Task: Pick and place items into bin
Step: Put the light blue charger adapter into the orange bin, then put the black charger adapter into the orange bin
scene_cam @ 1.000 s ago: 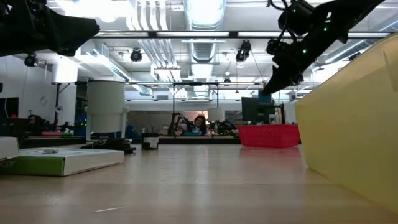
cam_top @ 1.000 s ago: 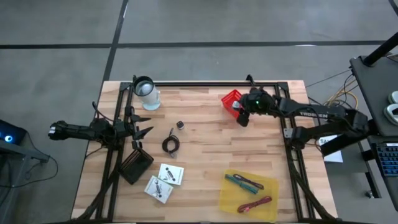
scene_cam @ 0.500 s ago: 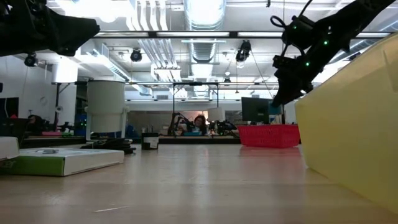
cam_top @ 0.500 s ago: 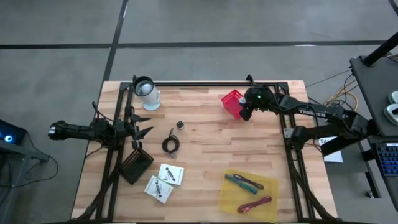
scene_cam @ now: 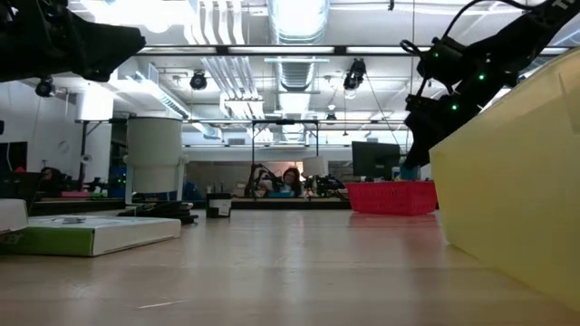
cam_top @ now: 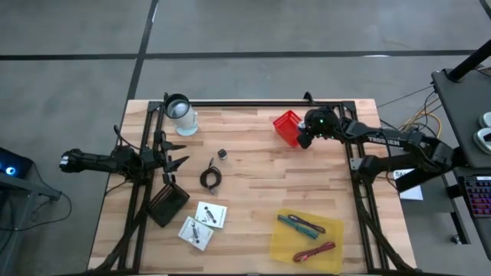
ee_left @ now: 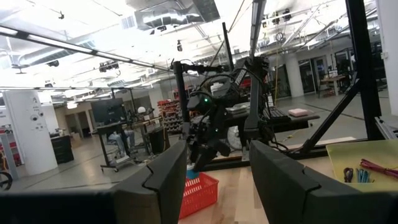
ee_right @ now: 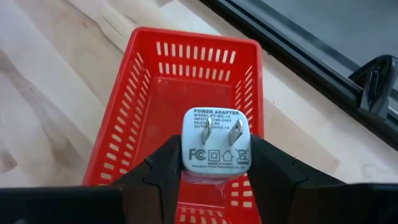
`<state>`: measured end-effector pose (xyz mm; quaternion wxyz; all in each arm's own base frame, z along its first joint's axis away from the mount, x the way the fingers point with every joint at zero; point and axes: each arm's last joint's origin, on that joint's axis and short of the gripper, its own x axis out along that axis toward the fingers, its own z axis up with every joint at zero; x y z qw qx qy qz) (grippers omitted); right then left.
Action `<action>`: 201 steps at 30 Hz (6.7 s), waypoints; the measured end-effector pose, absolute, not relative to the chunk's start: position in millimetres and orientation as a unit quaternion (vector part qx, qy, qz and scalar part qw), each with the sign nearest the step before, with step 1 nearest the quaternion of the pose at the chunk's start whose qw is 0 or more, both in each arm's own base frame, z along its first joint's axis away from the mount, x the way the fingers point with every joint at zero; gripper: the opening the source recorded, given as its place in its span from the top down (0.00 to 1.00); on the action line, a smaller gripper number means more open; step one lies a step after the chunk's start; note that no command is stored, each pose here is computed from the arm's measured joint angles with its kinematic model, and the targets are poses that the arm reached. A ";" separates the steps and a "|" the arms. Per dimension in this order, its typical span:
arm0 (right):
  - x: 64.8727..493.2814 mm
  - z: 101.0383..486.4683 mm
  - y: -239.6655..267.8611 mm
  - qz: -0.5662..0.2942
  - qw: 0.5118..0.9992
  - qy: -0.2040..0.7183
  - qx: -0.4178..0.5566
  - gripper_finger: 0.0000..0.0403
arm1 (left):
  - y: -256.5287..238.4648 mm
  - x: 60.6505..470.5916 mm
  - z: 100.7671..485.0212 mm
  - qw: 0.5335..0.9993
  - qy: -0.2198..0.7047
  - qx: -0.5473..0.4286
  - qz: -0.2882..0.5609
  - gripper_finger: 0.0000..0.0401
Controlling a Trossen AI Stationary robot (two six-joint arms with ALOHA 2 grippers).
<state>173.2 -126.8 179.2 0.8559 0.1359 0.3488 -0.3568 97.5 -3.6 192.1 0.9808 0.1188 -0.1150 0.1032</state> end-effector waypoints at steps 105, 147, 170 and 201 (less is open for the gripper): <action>168.7 152.0 -34.0 -0.145 0.987 0.063 0.038 0.50 | -3.6 97.5 192.2 0.981 -0.115 0.119 0.103 0.60; 135.8 200.0 -22.9 -0.132 0.962 -0.173 -0.165 0.50 | -4.4 104.2 196.1 0.978 -0.127 0.129 0.107 0.60; 136.9 200.6 -23.4 -0.141 0.958 -0.164 -0.190 0.50 | -8.6 139.5 245.6 0.980 -0.161 0.058 0.106 0.36; 137.6 196.1 -27.0 -0.198 0.951 -0.124 -0.201 0.50 | -7.9 243.1 200.1 0.963 0.089 0.048 0.250 0.36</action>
